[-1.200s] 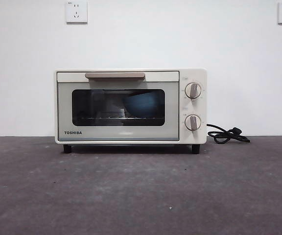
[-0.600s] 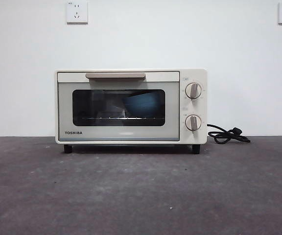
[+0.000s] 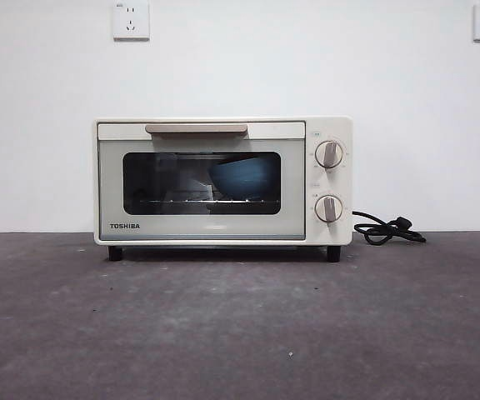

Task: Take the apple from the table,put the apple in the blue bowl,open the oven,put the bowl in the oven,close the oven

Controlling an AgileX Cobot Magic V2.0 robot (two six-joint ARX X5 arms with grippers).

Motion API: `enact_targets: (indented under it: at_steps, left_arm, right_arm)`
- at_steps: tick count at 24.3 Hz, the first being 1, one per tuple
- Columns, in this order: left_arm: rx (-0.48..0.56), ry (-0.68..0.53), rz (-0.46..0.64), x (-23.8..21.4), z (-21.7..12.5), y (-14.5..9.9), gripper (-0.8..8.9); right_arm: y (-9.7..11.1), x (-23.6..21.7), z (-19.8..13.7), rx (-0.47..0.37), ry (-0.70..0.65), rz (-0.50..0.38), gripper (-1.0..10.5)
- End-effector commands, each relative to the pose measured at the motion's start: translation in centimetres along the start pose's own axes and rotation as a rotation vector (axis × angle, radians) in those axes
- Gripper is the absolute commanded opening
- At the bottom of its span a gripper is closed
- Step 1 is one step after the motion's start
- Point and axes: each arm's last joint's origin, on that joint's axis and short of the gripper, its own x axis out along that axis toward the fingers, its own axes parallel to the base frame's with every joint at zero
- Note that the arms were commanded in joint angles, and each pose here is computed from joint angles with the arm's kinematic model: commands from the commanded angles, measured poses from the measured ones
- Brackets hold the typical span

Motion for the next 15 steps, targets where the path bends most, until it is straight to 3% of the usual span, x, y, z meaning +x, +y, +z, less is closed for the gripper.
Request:
enact_targets:
  at_steps: [1, 15]
  left_arm:
    - [-0.012, 0.078, -0.005, 0.03, -1.00, -0.06, -0.04]
    - [-0.014, 0.122, -0.007, 0.00, -1.42, -0.08, -0.04]
  right_arm:
    - [0.05, 0.30, -0.22, -0.013, 0.032, -0.005, 0.0]
    - [0.05, 0.30, -0.22, -0.013, 0.032, -0.005, 0.0]
